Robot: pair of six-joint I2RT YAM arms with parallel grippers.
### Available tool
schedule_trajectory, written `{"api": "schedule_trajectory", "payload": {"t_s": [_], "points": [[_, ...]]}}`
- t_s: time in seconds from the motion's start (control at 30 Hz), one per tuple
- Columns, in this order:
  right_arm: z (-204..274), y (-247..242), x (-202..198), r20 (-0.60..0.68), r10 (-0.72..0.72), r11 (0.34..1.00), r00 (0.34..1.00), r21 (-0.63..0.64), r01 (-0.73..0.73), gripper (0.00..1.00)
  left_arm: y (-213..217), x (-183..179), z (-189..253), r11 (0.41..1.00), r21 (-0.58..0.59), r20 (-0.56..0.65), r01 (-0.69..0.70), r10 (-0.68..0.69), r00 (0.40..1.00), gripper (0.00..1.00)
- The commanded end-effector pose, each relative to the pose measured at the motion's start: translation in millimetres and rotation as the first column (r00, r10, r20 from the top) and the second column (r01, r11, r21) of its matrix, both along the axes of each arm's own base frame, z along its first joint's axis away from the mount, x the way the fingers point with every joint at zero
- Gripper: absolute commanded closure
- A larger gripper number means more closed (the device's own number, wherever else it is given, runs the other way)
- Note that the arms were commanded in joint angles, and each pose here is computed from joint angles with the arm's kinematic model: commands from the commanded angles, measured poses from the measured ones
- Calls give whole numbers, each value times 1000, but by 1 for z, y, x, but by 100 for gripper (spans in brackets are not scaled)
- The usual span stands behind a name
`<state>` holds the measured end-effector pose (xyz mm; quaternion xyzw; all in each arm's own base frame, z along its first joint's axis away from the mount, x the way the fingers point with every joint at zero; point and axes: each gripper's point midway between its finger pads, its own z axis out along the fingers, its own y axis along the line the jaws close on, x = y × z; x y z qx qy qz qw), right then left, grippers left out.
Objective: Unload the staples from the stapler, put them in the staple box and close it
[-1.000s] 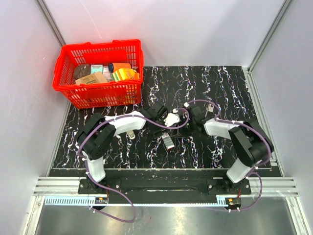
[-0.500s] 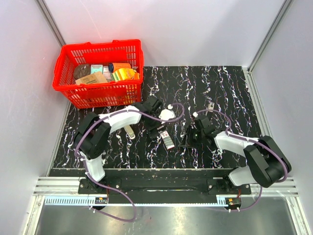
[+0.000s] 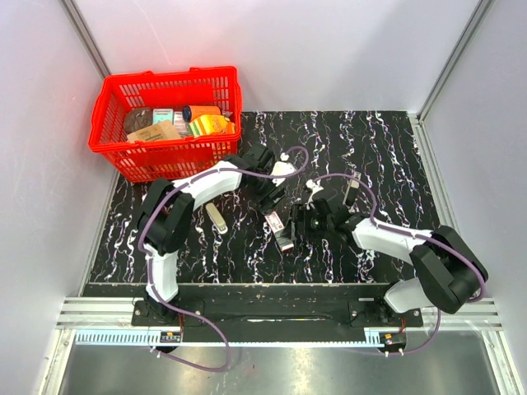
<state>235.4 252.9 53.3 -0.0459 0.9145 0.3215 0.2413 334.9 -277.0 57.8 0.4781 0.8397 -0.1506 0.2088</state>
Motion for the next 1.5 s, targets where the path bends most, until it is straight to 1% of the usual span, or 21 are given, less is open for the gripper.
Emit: {"api": "schedule_trajectory", "payload": {"t_s": [0.0,0.2,0.3,0.5,0.77,1.2,1.37,1.47], "points": [[8,16,13,153,59,997,987,-64,-49,19,-4,9,5,997,-49,-62,-52,49,997,23],[-4,20,15,249,118,972,961,-226,-61,19,-4,7,3,996,-67,-112,-54,47,993,25],[-5,29,15,288,147,962,946,-264,-69,18,-6,5,3,996,-80,-139,-51,39,989,26],[-14,42,21,316,164,936,935,-350,-46,18,-12,3,-1,994,-92,-175,-56,39,984,28],[-26,45,20,306,175,919,936,-392,-43,24,-15,1,-7,995,-93,-198,-48,28,980,31],[-36,43,8,278,188,911,942,-407,-62,35,-21,-6,-17,998,-70,-197,-5,-9,980,35],[-37,43,8,278,185,911,943,-408,-59,39,-25,-12,-19,998,-64,-197,17,-29,980,41],[-39,44,6,271,184,911,945,-407,-61,45,-27,-19,-21,998,-59,-206,26,-38,978,47]]}}
